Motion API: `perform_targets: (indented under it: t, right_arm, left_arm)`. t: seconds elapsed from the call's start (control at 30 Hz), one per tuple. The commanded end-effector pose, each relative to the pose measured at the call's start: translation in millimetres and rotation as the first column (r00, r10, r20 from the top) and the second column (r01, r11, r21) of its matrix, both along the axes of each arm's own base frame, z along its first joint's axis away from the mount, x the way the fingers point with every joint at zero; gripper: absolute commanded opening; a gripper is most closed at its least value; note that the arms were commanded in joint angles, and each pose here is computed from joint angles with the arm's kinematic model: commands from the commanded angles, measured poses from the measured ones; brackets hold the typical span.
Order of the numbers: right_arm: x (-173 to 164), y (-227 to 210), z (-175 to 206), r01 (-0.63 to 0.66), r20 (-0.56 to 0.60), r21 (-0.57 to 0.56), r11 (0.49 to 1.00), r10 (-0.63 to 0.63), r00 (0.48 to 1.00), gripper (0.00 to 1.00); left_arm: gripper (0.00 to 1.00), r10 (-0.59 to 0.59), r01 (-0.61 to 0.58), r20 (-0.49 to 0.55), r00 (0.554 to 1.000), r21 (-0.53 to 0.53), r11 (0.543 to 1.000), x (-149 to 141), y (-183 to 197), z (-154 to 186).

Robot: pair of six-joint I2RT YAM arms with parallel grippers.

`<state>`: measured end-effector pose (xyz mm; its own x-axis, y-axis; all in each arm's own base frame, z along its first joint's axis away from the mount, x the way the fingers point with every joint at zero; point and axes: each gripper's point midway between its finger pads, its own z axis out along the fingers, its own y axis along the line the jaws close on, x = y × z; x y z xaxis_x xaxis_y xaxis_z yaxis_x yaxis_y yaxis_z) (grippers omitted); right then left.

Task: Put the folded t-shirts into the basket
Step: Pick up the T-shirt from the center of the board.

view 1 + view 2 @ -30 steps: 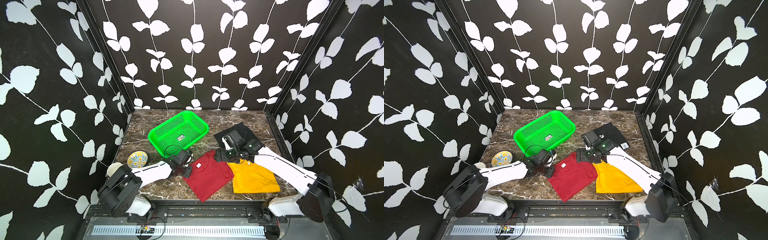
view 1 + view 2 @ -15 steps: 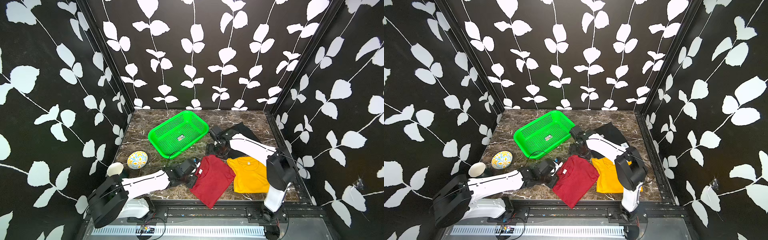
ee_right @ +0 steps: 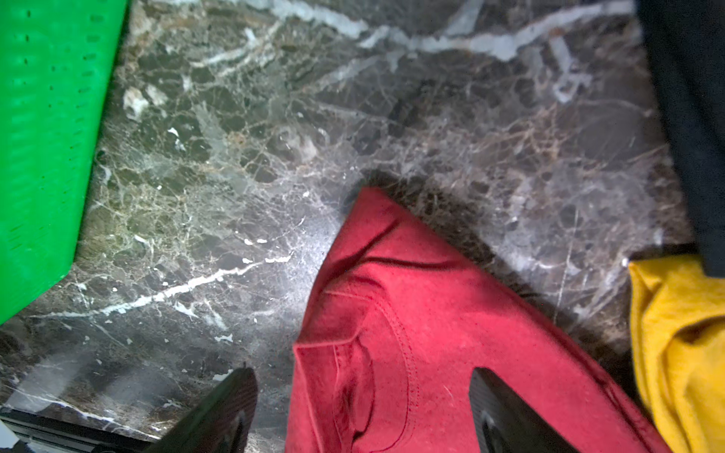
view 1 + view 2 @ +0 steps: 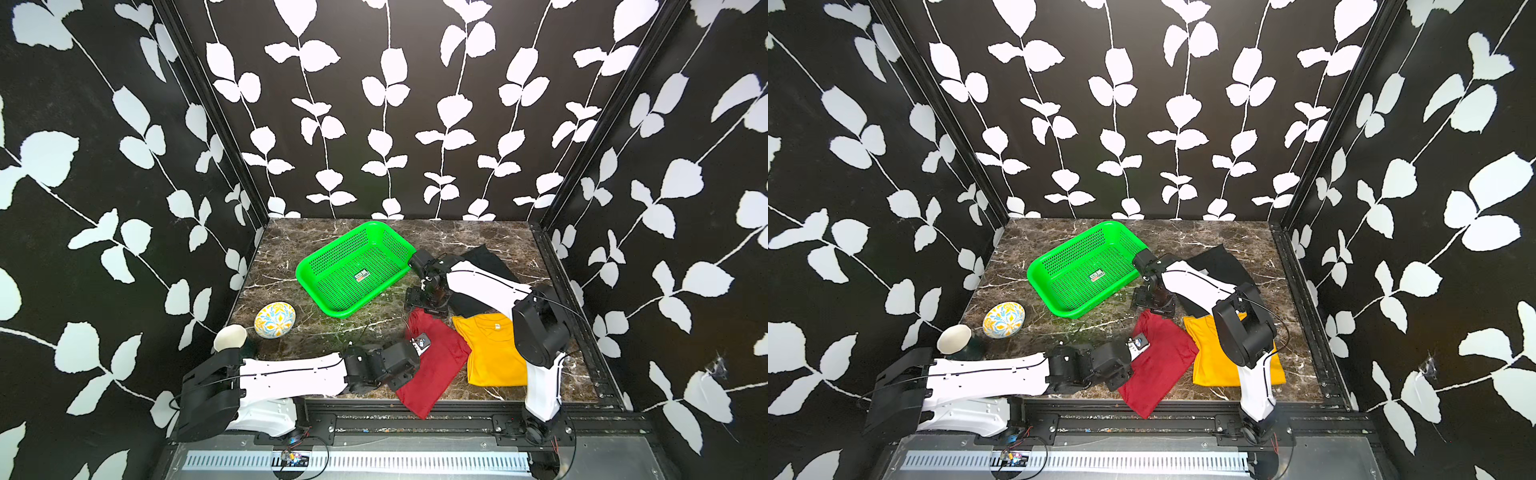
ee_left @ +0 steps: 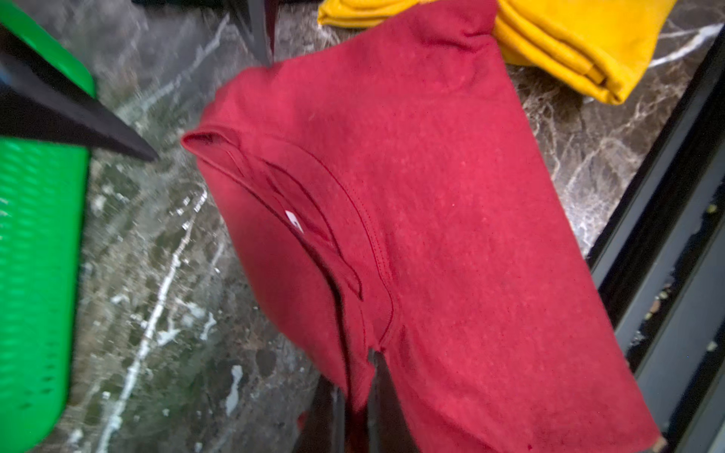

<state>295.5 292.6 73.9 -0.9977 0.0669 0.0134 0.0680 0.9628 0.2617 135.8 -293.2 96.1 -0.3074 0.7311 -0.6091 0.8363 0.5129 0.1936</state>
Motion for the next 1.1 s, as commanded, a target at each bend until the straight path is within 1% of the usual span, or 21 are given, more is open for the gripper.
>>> perform_targets:
  t: [0.0, 0.07, 0.13, 0.27, 0.47, 0.6, 0.67, 0.77, 0.8, 0.93, 1.0, 1.03, 1.07]
  right_arm:
    - [-6, -1, -2, -0.046, -0.011, -0.035, 0.998, 0.046, 0.999, 0.87]
    - [-5, -1, -4, -0.051, -0.013, -0.037, 0.998, 0.051, 0.999, 0.87]
    - [-6, 0, -6, -0.061, -0.018, -0.042, 0.997, 0.06, 0.998, 0.87]
    - [-11, 13, -1, -0.109, -0.001, -0.045, 0.993, 0.109, 0.994, 0.87]
    - [-16, 17, -9, -0.126, -0.013, -0.062, 0.99, 0.125, 0.992, 0.86]
    - [-17, 18, -15, -0.13, -0.02, -0.054, 0.99, 0.129, 0.991, 0.81]
    - [-17, 19, -17, -0.137, -0.019, -0.051, 0.989, 0.136, 0.991, 0.72]
    - [-17, 20, -19, -0.148, -0.021, -0.049, 0.988, 0.147, 0.989, 0.61]
    - [-16, 20, -19, -0.15, -0.019, -0.048, 0.988, 0.149, 0.989, 0.54]
    - [-11, 15, -17, -0.136, -0.006, -0.046, 0.99, 0.136, 0.991, 0.24]
    - [-9, 11, -15, -0.126, -0.001, -0.044, 0.991, 0.126, 0.992, 0.06]
    - [-8, 10, -12, -0.121, 0.0, -0.038, 0.992, 0.121, 0.993, 0.0]
    - [-7, 10, -10, -0.115, 0.001, -0.032, 0.993, 0.115, 0.993, 0.0]
  left_arm:
    - [0.0, -0.025, 0.022, 0.124, 0.992, 0.022, 1.0, 7, 0, 23]
    - [0.0, -0.049, 0.048, 0.154, 0.987, 0.012, 0.999, 3, 0, 32]
    - [0.0, -0.081, 0.086, 0.168, 0.982, -0.024, 0.996, -3, -3, 41]
    - [0.0, -0.129, 0.138, 0.164, 0.978, -0.042, 0.99, -11, -3, 45]
    - [0.0, -0.133, 0.154, 0.194, 0.972, -0.095, 0.983, -14, 6, 63]
    - [0.0, -0.107, 0.137, 0.223, 0.969, -0.126, 0.983, -12, 19, 73]
    - [0.0, -0.099, 0.133, 0.229, 0.968, -0.135, 0.982, -12, 23, 75]
    - [0.0, -0.098, 0.132, 0.232, 0.968, -0.135, 0.982, -11, 25, 74]
    - [0.0, -0.097, 0.129, 0.231, 0.968, -0.128, 0.983, -11, 25, 73]
    - [0.0, -0.099, 0.126, 0.223, 0.97, -0.113, 0.986, -12, 28, 72]
    - [0.0, -0.097, 0.125, 0.222, 0.97, -0.116, 0.985, -12, 30, 72]
    - [0.0, -0.092, 0.122, 0.224, 0.97, -0.123, 0.985, -12, 32, 74]
    - [0.0, -0.086, 0.119, 0.226, 0.97, -0.132, 0.984, -12, 33, 76]
